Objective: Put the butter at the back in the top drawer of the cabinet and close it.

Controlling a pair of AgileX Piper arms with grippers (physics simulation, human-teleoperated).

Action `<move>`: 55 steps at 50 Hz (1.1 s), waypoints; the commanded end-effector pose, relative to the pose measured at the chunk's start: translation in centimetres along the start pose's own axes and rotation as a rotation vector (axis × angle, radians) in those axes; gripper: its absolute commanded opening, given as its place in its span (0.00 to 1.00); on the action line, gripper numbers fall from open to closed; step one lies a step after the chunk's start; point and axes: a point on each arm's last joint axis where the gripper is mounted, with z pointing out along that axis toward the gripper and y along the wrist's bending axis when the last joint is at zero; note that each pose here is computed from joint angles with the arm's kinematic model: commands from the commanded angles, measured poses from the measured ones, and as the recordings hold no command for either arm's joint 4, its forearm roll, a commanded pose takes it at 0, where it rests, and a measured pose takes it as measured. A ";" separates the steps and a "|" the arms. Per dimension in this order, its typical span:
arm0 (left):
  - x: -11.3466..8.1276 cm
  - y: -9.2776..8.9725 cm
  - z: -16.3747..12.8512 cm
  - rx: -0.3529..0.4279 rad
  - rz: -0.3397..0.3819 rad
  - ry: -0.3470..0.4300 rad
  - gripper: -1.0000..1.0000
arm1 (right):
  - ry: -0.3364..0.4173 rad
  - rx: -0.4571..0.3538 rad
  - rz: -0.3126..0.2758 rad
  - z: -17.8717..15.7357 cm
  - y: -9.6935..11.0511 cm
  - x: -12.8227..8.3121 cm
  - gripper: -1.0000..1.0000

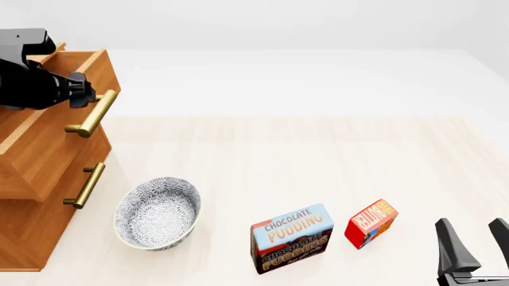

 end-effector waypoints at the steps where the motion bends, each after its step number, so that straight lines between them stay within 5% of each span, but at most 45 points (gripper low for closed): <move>1: 0.2 0.0 0.4 -0.001 -0.002 0.007 1.00 | 0.000 0.000 0.000 0.0 0.0 0.0 1.00; 55: 0.6 -0.8 0.7 0.020 0.011 0.016 1.00 | 0.000 0.000 0.000 0.0 0.0 0.0 1.00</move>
